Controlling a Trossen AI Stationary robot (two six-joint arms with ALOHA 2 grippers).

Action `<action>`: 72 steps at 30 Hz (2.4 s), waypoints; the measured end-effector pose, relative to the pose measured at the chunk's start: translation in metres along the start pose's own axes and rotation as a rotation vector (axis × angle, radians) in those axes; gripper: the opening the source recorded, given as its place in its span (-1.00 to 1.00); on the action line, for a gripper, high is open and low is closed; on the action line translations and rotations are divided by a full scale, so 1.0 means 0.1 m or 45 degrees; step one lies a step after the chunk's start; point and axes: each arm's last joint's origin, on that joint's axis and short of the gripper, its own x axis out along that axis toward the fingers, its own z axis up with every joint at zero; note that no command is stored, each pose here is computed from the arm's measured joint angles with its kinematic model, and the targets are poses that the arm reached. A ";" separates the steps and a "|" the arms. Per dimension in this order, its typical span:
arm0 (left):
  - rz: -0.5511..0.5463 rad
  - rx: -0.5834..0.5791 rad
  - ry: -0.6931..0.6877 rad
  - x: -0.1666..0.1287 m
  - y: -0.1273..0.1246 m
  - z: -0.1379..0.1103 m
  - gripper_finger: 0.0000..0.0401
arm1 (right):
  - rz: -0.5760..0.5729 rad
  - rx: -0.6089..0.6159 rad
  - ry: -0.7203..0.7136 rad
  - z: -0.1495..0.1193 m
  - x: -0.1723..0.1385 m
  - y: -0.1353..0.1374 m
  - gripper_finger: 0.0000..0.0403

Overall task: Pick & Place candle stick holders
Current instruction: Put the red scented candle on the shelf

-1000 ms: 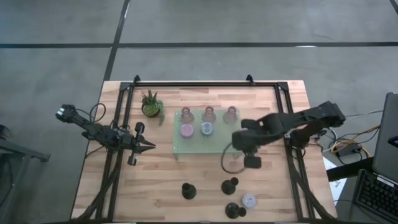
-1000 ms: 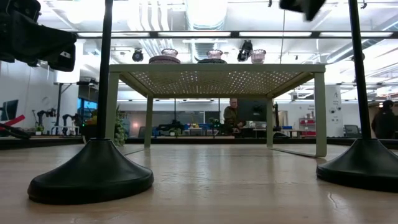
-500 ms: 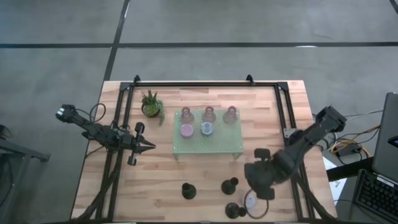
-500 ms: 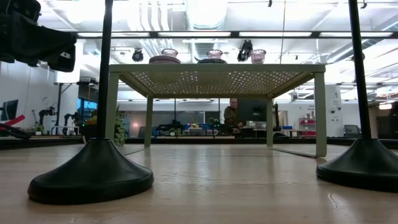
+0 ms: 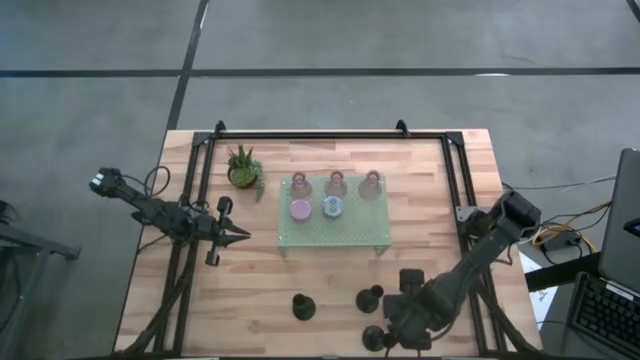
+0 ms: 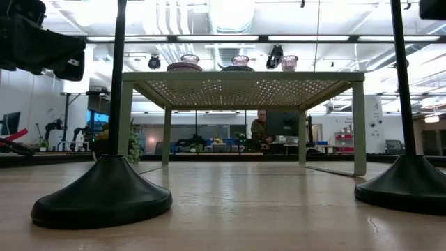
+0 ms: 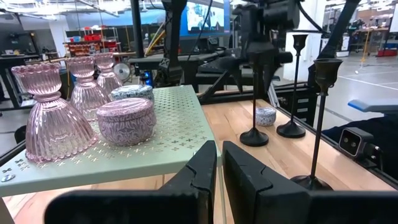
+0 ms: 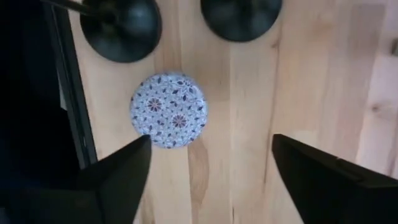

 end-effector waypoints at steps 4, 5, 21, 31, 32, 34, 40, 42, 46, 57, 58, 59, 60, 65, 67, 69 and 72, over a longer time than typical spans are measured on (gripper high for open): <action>0.000 0.001 0.002 0.00 0.00 0.00 -0.84 | 0.047 -0.027 0.007 0.01 0.14 0.13 0.80; -0.001 0.001 0.002 0.00 0.00 0.00 -0.84 | 0.058 -0.032 0.019 0.01 0.16 0.15 0.81; 0.000 0.000 -0.001 0.00 0.00 0.00 -0.84 | -0.092 -0.117 -0.135 -0.11 0.02 0.12 0.83; 0.000 0.003 0.008 0.00 0.00 -0.01 -0.84 | -0.147 -0.081 -0.323 -0.20 -0.21 0.07 0.83; -0.001 0.003 0.009 0.00 0.00 -0.01 -0.84 | -0.145 -0.072 -0.323 -0.23 -0.19 0.09 0.83; -0.001 0.003 0.009 0.00 0.00 -0.01 -0.84 | -0.138 -0.057 -0.325 -0.30 -0.14 0.13 0.83; -0.001 0.003 0.009 0.00 0.00 -0.01 -0.84 | -0.130 0.004 -0.323 -0.45 0.12 0.14 0.83; -0.001 0.003 0.009 0.00 0.00 -0.01 -0.84 | -0.099 0.011 -0.341 -0.47 0.21 0.14 0.83; 0.000 0.003 0.009 0.00 0.00 -0.01 -0.84 | -0.026 0.005 -0.371 -0.50 0.35 0.17 0.83; 0.000 0.003 0.009 0.00 0.00 -0.01 -0.84 | 0.121 0.055 -0.456 -0.58 0.65 0.16 0.83; -0.001 0.004 0.010 0.00 0.00 -0.01 -0.84 | 0.122 0.054 -0.455 -0.59 0.66 0.16 0.83; -0.001 0.004 0.009 0.00 0.00 -0.01 -0.84 | 0.121 0.054 -0.454 -0.59 0.66 0.16 0.83; 0.000 0.004 0.010 0.00 0.00 -0.01 -0.84 | 0.123 0.055 -0.456 -0.59 0.66 0.16 0.83; 0.000 0.004 0.010 0.00 0.00 -0.01 -0.84 | 0.141 0.046 -0.468 -0.58 0.68 0.18 0.83; -0.001 0.004 0.010 0.00 0.00 -0.01 -0.84 | 0.130 0.040 -0.460 -0.59 0.72 0.19 0.83; -0.001 0.004 0.010 0.00 0.00 -0.01 -0.84 | 0.111 0.032 -0.449 -0.59 0.77 0.19 0.83; 0.000 0.005 0.012 0.00 0.00 -0.01 -0.84 | 0.099 0.021 -0.442 -0.58 0.81 0.21 0.83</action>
